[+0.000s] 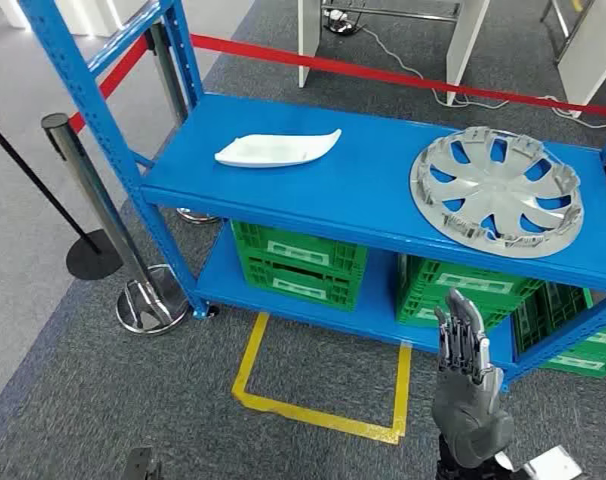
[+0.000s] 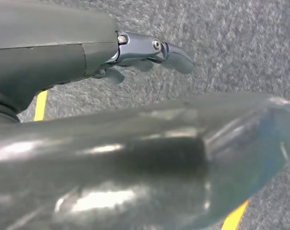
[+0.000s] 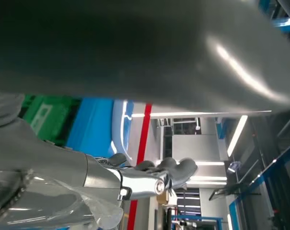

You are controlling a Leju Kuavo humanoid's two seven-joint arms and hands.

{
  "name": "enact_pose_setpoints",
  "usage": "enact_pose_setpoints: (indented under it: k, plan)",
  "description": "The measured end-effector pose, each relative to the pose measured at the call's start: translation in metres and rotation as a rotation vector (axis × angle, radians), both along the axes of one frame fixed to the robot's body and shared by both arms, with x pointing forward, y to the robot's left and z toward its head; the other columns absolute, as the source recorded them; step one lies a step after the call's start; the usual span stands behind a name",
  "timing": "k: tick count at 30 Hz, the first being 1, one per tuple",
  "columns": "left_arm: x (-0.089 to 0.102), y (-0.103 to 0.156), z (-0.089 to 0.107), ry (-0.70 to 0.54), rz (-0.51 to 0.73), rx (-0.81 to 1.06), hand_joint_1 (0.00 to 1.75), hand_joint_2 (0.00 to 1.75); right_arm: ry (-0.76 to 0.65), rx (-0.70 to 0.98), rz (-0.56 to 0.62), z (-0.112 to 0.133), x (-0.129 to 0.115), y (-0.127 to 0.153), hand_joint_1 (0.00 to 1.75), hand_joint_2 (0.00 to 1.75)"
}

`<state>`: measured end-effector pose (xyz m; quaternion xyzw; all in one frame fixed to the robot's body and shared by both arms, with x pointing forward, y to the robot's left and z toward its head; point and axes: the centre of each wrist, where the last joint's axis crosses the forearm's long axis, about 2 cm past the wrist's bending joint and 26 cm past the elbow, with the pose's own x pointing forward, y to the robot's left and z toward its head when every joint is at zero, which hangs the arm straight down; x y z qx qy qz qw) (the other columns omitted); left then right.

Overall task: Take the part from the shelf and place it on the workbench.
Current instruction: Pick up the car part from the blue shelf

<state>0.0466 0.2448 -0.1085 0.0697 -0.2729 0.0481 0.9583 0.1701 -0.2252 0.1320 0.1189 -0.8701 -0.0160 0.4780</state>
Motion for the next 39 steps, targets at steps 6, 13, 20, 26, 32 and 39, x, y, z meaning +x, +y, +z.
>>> enact_pose_setpoints:
  k: [6,13,20,26,32,39]
  plan:
    - [0.0000,0.0004,0.0000,0.002,-0.003,0.006,0.00,0.00,-0.001,-0.001,-0.001,0.0002,-0.0009,0.0000,0.00,0.00]
    - [-0.0073,0.0009,-0.0009,0.029,-0.011,0.016,0.00,0.00,-0.016,-0.002,-0.006,0.0007,-0.0013,-0.0003,0.00,0.00]
    - [-0.0014,0.0002,-0.0002,0.019,-0.023,0.018,0.00,0.00,-0.031,0.022,0.009,0.0042,-0.0006,-0.0002,0.00,0.00]
    - [-0.0035,-0.0013,-0.0003,0.026,-0.029,0.016,0.00,0.00,-0.026,0.038,0.013,0.0037,-0.0012,-0.0006,0.00,0.00]
    - [-0.0022,-0.0017,-0.0001,0.027,-0.034,0.012,0.00,0.00,-0.035,0.043,0.011,0.0056,-0.0010,-0.0016,0.00,0.00]
    - [-0.0027,-0.0011,-0.0003,0.026,-0.038,0.007,0.00,0.00,-0.037,0.044,0.010,0.0061,-0.0007,-0.0020,0.00,0.00]
